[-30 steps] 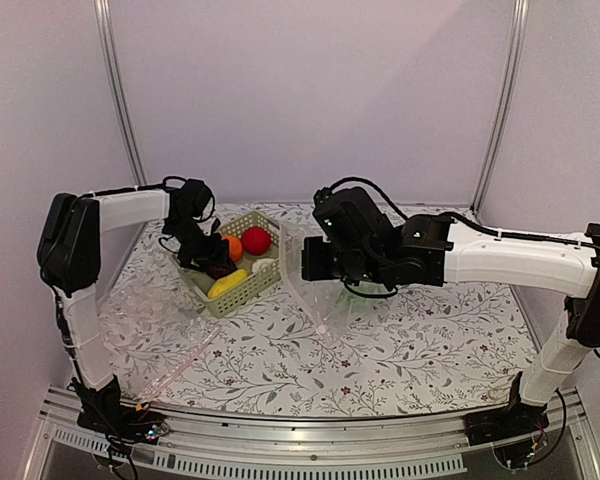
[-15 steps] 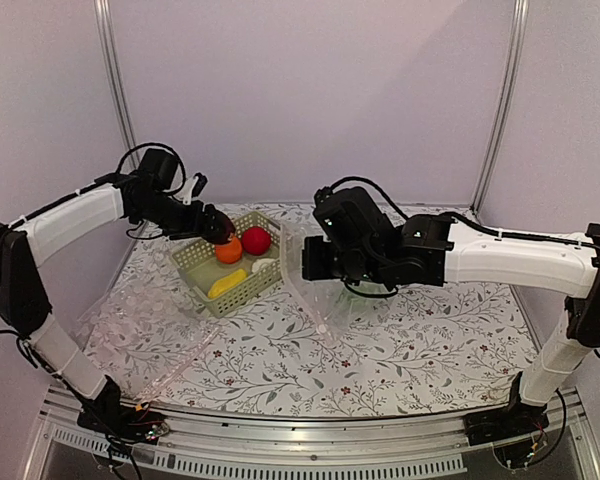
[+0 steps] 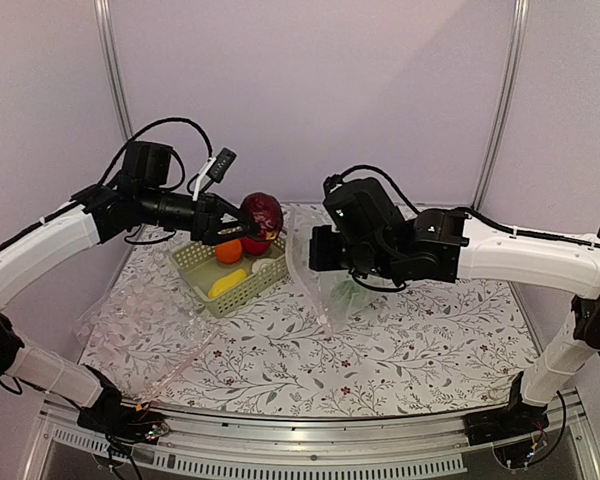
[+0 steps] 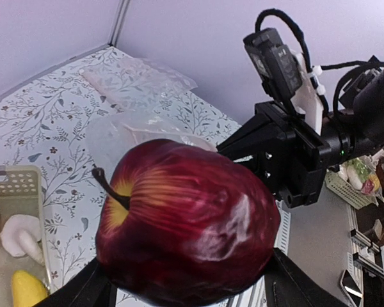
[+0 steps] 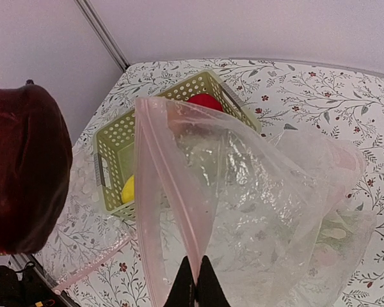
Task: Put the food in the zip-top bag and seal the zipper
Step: Place the fake fruit in the zipper food storage bag.
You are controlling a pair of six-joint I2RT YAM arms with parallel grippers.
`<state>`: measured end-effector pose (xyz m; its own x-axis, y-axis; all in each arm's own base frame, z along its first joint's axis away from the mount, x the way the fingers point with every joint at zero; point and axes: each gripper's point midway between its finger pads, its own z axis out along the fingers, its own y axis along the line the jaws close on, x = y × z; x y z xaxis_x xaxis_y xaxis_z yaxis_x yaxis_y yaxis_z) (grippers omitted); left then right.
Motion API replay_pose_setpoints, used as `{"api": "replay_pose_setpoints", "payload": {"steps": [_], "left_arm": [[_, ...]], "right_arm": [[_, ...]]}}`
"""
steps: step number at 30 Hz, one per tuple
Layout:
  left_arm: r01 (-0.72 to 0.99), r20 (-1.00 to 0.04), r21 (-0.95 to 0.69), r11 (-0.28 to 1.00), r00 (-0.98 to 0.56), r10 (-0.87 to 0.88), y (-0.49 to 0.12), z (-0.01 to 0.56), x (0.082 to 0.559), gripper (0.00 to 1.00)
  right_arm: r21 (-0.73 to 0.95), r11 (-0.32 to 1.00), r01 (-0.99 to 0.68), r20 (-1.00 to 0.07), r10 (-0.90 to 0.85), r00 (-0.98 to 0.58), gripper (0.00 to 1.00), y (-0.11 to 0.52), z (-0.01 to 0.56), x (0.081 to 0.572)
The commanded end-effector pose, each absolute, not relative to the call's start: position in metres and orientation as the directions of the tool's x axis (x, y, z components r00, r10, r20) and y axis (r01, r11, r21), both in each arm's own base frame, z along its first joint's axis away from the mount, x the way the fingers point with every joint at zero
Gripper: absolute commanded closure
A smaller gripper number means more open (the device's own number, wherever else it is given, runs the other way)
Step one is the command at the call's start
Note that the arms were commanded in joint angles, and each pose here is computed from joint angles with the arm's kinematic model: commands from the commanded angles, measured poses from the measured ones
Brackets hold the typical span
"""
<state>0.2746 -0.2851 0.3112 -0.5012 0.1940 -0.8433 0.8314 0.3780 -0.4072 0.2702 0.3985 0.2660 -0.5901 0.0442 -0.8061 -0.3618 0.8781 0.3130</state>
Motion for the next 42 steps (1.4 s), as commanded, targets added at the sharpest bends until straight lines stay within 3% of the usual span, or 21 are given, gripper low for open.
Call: {"api": "replay_pose_setpoints", "payload": {"steps": [1,10,17,24,42], "left_arm": [[0.864,-0.817,-0.452,0.22,-0.5,0.286,-0.316,0.295,0.243,0.31],[0.854,-0.759,-0.476,0.211,-0.52,0.391,-0.342,0.263,0.227,0.32],[0.797,-0.71,-0.461,0.391,-0.595,0.376,-0.34,0.237,0.258,0.32],[0.745,-0.66,-0.469,0.474,-0.652,0.373,-0.339,0.217,0.272,0.31],[0.741,-0.655,-0.49,0.459,-0.661,0.367,-0.343,0.216,0.27,0.13]], "right_arm": [[0.296,0.89,-0.347,-0.824,0.055,-0.563,1.0,0.384,0.278,0.271],[0.314,0.872,-0.374,-0.828,0.059,-0.558,1.0,0.39,0.286,0.269],[0.326,0.852,-0.409,-0.825,0.045,-0.563,1.0,0.397,0.286,0.266],[0.347,0.83,-0.437,-0.811,0.032,-0.584,1.0,0.409,0.28,0.263],[0.346,0.832,-0.433,-0.806,0.027,-0.592,1.0,0.413,0.276,0.263]]}}
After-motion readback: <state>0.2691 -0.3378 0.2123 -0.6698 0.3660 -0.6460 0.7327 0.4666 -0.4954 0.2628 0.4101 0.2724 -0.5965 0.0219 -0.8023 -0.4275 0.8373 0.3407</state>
